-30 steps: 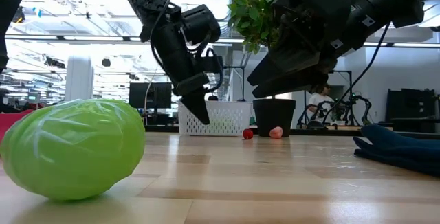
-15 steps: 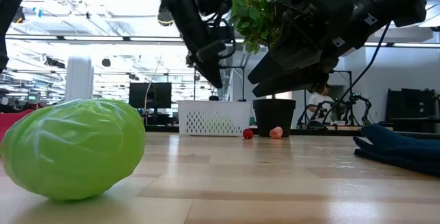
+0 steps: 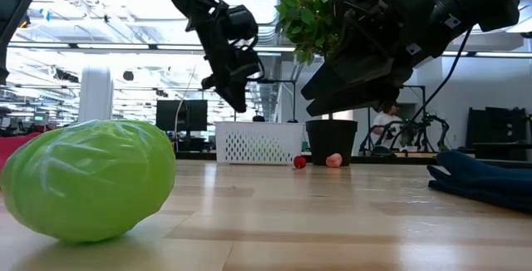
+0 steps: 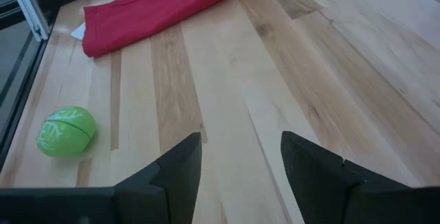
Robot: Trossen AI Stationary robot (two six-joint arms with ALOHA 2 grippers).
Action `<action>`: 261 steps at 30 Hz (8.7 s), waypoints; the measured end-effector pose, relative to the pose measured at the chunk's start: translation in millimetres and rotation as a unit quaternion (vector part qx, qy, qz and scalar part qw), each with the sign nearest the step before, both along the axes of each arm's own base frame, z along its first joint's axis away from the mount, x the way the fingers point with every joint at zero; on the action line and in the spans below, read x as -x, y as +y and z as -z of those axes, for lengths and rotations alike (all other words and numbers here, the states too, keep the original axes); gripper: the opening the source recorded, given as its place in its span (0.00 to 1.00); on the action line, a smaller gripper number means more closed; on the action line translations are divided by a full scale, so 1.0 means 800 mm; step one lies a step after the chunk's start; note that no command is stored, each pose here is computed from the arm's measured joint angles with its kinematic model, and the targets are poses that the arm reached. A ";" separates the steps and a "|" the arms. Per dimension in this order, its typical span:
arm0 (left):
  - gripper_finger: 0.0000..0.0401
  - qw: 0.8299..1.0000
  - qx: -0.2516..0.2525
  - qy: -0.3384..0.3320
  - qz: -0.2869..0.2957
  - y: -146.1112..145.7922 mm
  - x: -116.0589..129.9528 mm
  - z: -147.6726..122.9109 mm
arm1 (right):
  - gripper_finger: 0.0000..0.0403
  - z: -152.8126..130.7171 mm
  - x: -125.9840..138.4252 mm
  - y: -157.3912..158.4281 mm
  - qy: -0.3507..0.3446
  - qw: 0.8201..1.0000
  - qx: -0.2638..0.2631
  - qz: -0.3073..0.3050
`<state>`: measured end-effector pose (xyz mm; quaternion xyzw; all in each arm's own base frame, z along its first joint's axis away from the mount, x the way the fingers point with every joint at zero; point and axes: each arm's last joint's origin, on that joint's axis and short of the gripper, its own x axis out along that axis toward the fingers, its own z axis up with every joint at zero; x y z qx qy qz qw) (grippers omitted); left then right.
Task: Pick and placing Produce into tupperware
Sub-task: Put the blueberry into the white basket, then put the peach into the white basket
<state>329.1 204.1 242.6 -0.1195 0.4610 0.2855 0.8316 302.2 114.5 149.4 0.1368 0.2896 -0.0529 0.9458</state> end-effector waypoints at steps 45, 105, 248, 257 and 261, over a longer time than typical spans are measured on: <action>0.52 0.805 -0.063 -0.512 0.294 -0.250 0.159 0.007 | 0.55 -0.092 0.029 -0.053 -0.052 0.985 0.163 -0.031; 0.52 0.795 -0.097 -0.523 0.293 -0.285 0.152 0.008 | 0.55 0.016 0.065 -0.243 0.103 0.948 0.034 0.299; 0.52 0.793 -0.077 -0.536 0.280 -0.285 0.153 0.006 | 0.27 -0.105 -0.141 -0.232 0.027 0.962 0.076 0.259; 0.52 0.790 -0.072 -0.540 0.281 -0.285 0.153 0.006 | 0.27 -0.107 -0.139 -0.246 0.028 0.958 0.107 0.264; 0.52 0.790 -0.070 -0.542 0.280 -0.285 0.153 0.005 | 0.27 -0.108 -0.138 -0.257 0.024 0.956 0.105 0.273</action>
